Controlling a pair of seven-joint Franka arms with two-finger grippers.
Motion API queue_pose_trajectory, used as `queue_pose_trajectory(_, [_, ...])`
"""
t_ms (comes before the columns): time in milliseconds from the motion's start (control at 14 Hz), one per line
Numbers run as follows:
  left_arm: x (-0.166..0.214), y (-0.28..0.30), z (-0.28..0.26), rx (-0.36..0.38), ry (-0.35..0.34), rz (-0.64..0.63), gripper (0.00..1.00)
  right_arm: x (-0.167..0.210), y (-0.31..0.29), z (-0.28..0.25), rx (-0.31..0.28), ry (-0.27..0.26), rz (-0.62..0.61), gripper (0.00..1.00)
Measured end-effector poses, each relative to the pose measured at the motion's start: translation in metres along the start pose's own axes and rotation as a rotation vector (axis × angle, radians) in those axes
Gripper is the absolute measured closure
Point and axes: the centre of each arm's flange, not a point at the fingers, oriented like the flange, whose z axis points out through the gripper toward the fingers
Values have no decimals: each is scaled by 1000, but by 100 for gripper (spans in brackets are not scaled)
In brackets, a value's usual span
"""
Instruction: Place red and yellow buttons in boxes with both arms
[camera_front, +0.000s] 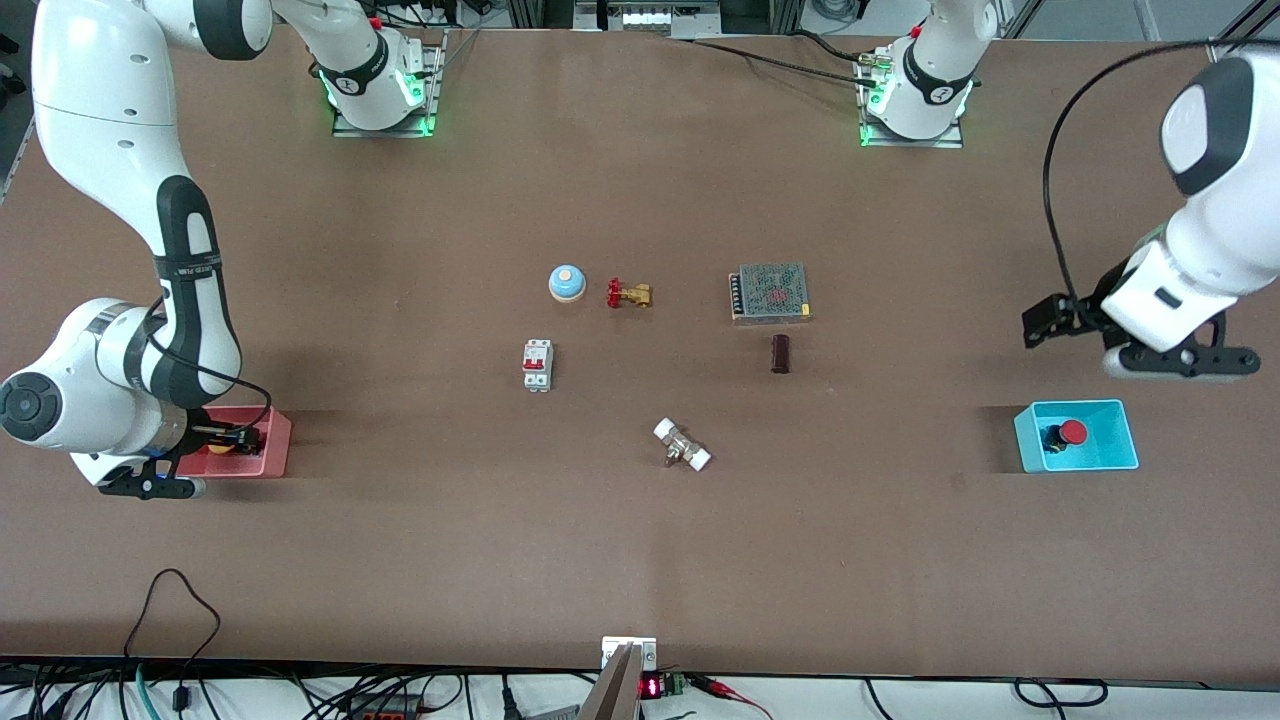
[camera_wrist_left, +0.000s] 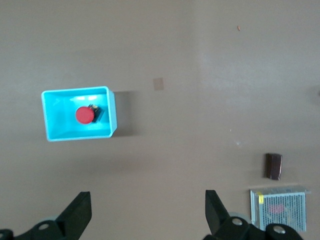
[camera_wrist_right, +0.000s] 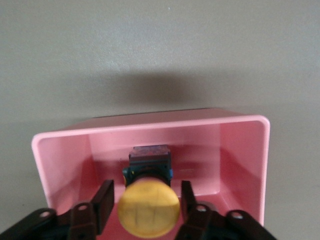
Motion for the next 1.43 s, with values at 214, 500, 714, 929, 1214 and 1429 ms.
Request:
queue_pose_trajectory(214, [-20,-3,-38,27,20,14,0,3,-1,-20,7,27,0,3])
queue_pose_trajectory(500, [-29,-7,-65,36,51,12,0,-6,-5,-86,49,24,-7,0])
queue_pose_trajectory(714, [-28,-10,-72,37,59,13,0,-19,-38,-162,87,66,-60,0])
queue_pose_trajectory(929, [-28,-17,-81,33,64,22,0,-46,-89,-220,125,37,-79,0])
queue_pose_trajectory(1214, [-32,-30,-85,23,40,14,0,-105,-111,-311,96,-5,-96,0])
queue_pose_trajectory(1429, [-33,-27,-85,21,33,19,0,-133,-89,-352,98,13,-80,0])
